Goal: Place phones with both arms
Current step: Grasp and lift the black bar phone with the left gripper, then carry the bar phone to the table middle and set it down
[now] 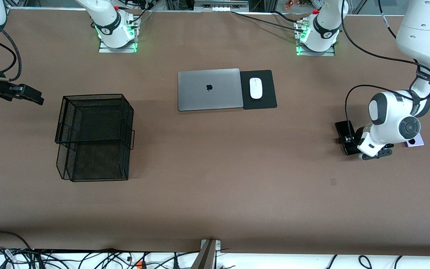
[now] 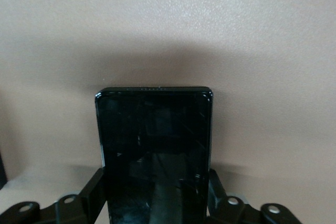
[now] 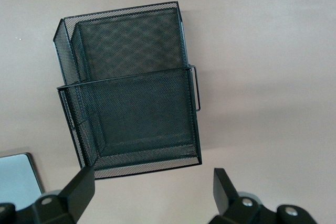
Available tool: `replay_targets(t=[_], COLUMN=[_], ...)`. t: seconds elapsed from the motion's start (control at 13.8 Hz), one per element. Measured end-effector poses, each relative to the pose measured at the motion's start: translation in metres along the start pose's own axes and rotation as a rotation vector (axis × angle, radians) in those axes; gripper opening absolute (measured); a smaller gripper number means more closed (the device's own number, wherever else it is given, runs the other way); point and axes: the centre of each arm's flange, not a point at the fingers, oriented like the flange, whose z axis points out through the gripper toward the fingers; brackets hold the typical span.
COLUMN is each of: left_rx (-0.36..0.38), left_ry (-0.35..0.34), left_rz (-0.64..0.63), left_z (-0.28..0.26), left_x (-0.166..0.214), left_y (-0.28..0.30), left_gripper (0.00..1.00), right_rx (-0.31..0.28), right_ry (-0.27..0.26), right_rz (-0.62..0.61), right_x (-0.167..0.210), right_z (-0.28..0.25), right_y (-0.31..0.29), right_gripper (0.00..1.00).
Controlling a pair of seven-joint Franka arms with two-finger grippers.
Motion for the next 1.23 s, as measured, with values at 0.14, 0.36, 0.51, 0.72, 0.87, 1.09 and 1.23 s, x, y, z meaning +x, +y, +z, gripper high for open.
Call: replay_targets(t=[0.14, 0.36, 0.51, 0.72, 0.87, 1.09, 1.23], left_rx=[0.0, -0.003, -0.005, -0.007, -0.009, -0.007, -0.036], left_ry=[-0.001, 0.014, -0.004, 0.002, 0.044, 0.089, 0.086], left_rz=[0.0, 0.004, 0.024, 0.078, 0.065, 0.114, 0.146], left_z=[0.0, -0.007, -0.037, -0.111, -0.141, -0.148, -0.136], left_x=[0.0, 0.005, 0.013, 0.03, 0.03, 0.01, -0.001], left_y=[0.0, 0.003, 0.017, 0.061, 0.119, 0.246, 0.31], left_gripper=[0.78, 0.78, 0.78, 0.78, 0.78, 0.78, 0.78], right_rx=[0.0, 0.0, 0.0, 0.0, 0.0, 0.0, 0.0], right_ry=[0.0, 0.0, 0.001, 0.001, 0.001, 0.0, 0.0], right_rz=[0.0, 0.0, 0.0, 0.0, 0.0, -0.001, -0.001], right_x=[0.0, 0.0, 0.0, 0.0, 0.0, 0.001, 0.002], right_z=[0.0, 0.0, 0.0, 0.0, 0.0, 0.002, 0.002], right_y=[0.0, 0.0, 0.0, 0.0, 0.0, 0.0, -0.001], right_gripper=[1.0, 1.0, 1.0, 1.0, 1.0, 1.0, 1.0])
